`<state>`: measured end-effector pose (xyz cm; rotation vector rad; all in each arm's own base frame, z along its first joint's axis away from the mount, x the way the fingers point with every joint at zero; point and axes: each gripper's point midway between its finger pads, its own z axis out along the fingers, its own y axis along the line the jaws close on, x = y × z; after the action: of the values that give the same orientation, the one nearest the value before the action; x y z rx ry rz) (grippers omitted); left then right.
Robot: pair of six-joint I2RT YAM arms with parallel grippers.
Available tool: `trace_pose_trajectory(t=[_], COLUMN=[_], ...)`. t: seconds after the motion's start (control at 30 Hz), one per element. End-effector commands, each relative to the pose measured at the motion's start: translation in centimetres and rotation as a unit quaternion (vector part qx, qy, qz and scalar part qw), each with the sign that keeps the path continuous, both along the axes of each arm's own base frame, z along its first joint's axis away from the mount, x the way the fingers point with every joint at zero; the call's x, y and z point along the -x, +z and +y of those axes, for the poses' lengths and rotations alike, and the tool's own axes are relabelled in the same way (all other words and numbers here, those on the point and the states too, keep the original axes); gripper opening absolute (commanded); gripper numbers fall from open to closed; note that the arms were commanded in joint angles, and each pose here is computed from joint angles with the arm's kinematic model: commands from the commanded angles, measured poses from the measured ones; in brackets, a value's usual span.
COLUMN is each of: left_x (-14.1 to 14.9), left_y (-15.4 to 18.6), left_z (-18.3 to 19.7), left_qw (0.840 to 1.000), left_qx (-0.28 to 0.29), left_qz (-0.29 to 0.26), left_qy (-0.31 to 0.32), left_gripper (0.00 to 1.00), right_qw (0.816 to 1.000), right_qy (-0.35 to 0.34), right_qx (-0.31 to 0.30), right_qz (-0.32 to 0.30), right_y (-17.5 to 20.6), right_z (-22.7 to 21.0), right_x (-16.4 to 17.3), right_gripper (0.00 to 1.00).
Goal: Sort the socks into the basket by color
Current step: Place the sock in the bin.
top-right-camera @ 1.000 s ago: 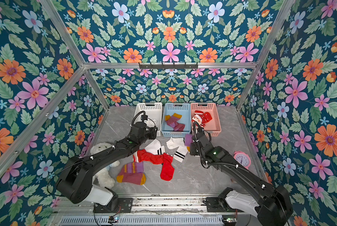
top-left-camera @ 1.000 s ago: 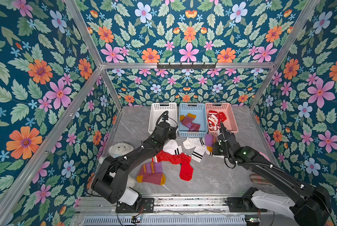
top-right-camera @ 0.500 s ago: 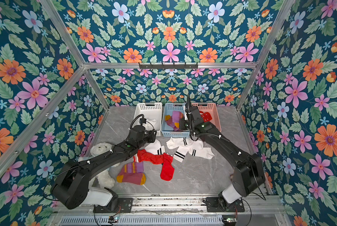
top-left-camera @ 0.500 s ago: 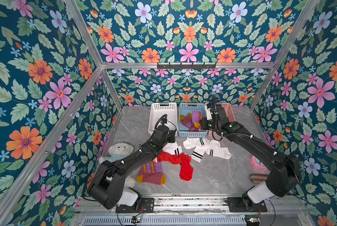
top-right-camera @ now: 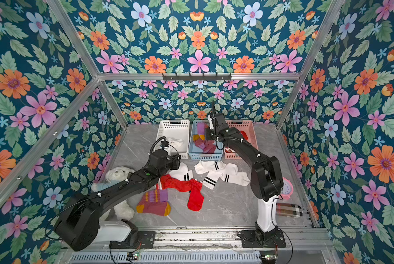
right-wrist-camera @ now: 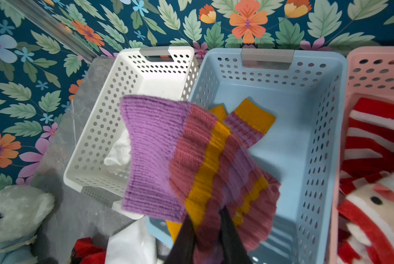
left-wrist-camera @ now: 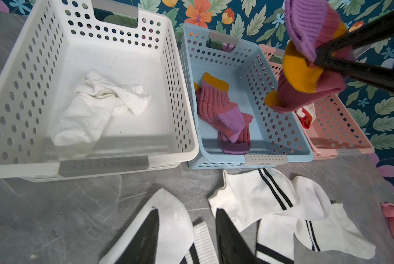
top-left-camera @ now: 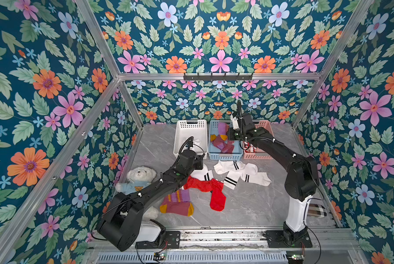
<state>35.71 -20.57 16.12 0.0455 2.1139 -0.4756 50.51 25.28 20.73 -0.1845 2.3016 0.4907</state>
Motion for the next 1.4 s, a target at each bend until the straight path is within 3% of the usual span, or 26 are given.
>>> trace_pose_trajectory(t=[0.0, 0.3, 0.37, 0.5, 0.67, 1.03, 1.37], left_x=[-0.2, 0.1, 0.2, 0.2, 0.4, 3.1, 5.2], left_y=[0.5, 0.5, 0.7, 0.7, 0.6, -1.9, -6.6], left_z=[0.5, -0.3, -0.5, -0.9, -2.0, -9.1, -15.3], left_qw=[1.000, 1.000, 1.000, 1.000, 0.999, 0.992, 0.983], left_qx=[-0.013, -0.007, -0.007, -0.008, -0.005, 0.013, -0.025], left_qz=[-0.008, -0.007, -0.010, -0.008, -0.006, 0.023, 0.068], left_qy=[0.009, -0.013, -0.016, -0.022, -0.039, -0.122, -0.167], left_gripper=[0.44, 0.44, 0.44, 0.46, 0.47, 0.47, 0.45], right_qw=[0.999, 0.995, 0.995, 0.995, 0.997, 0.999, 0.994], right_qy=[-0.009, -0.038, -0.036, -0.029, -0.028, -0.036, -0.099], right_qx=[0.026, 0.072, 0.075, 0.073, 0.066, 0.020, -0.035], right_qz=[0.017, 0.052, 0.058, 0.058, 0.037, -0.002, -0.009], right_y=[-1.6, -5.0, -5.3, -5.0, -2.9, 0.9, 1.7], right_z=[-0.6, -1.9, -1.8, -1.6, -2.0, -4.5, -10.3], right_x=[-0.8, -3.5, -3.8, -3.7, -2.9, 3.8, 10.3], right_gripper=[0.19, 0.22, 0.28, 0.50, 0.55, 0.55, 0.57])
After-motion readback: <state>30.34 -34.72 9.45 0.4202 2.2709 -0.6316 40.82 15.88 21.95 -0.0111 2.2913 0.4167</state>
